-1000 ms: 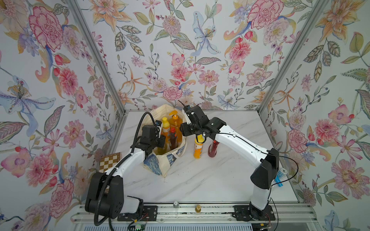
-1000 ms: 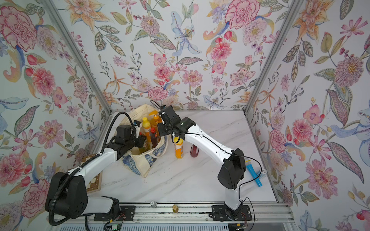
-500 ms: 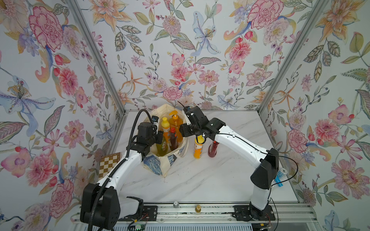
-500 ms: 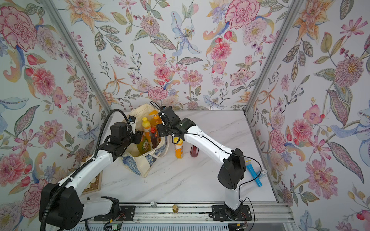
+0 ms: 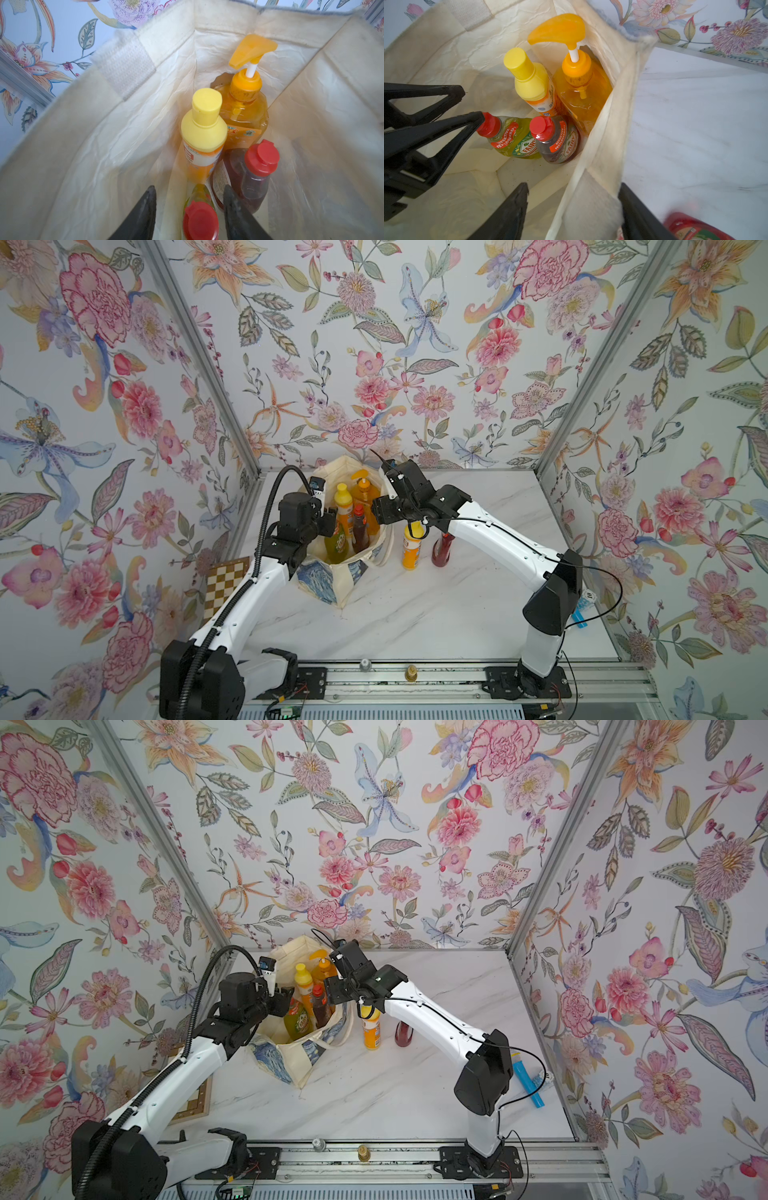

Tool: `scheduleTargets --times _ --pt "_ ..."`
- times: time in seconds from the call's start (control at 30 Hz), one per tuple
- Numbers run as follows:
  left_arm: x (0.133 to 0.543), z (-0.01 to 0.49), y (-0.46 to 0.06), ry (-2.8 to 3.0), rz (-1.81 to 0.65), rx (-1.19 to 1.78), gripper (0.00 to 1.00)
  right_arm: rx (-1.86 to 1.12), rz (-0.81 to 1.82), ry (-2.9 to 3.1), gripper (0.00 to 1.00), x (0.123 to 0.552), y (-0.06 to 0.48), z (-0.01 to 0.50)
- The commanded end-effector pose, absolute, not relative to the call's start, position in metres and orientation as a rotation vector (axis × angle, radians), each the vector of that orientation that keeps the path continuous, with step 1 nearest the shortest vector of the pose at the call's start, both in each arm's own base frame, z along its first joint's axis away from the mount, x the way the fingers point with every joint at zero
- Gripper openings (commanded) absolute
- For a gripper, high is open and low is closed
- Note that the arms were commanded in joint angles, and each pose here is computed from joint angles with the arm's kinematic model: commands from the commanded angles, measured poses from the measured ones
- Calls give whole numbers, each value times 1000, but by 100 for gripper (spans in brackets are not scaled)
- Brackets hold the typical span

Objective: Pack dish soap into the shopping bag
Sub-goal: Place the bottle of dish soap in the shopping bag.

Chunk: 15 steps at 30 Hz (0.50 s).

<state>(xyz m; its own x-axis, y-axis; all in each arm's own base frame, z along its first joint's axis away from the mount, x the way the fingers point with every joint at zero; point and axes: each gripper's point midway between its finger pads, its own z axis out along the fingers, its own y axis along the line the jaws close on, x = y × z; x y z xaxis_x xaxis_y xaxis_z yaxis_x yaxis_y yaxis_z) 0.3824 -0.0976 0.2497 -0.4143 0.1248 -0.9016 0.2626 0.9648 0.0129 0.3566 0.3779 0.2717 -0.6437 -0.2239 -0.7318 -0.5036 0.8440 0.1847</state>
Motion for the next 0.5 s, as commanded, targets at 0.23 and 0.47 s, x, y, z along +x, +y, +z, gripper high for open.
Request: scheduleTargets --times 0.23,0.47 --pt "366 309 -96 1886 -165 263 61 -540 472 2189 72 344 369 307" --pt "348 342 -91 1813 -196 221 93 -557 443 2137 80 330 361 324"
